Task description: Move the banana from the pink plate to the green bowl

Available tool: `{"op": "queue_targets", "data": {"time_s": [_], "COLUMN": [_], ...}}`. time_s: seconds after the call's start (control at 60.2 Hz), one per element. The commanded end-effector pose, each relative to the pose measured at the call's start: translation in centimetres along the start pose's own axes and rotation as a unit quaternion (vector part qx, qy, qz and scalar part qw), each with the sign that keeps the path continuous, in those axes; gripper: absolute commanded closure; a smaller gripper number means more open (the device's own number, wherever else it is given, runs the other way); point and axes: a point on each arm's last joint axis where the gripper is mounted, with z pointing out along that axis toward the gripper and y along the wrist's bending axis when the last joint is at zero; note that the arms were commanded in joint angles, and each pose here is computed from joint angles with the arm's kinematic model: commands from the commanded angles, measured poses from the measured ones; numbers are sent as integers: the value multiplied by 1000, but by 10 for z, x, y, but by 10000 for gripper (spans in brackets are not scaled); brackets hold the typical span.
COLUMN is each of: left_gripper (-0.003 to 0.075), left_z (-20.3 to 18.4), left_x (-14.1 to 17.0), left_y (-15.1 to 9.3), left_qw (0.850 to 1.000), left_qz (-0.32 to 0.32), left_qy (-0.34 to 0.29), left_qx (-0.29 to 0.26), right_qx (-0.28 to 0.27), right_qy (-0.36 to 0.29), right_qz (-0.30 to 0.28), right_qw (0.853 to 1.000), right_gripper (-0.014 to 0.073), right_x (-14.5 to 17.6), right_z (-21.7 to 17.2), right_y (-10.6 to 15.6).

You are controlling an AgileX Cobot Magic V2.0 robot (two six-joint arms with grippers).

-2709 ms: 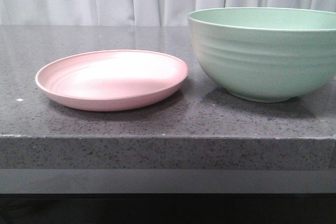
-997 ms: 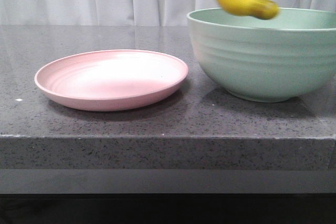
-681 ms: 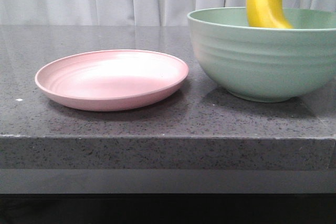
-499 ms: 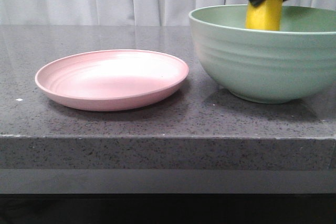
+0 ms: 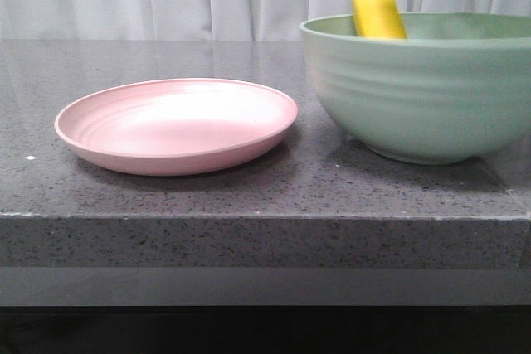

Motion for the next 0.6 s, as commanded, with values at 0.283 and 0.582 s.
{"op": "queue_targets", "data": {"time_s": [0.283,0.582], "left_gripper": [465,741], "left_z": [-32,-85], "left_x": [-14,5], "left_y": [97,155], "left_qw": [983,952], "left_qz": [-93,-157], "left_qy": [-75,-80], "left_qx": [-141,-252], "right_qx": [125,156], "right_qy": [25,-12], "right_qz": [53,29], "right_qw": [990,987], "right_gripper": [482,654], "right_x": [-35,-32], "right_z": [-79,-96], "right_y": [14,16]}}
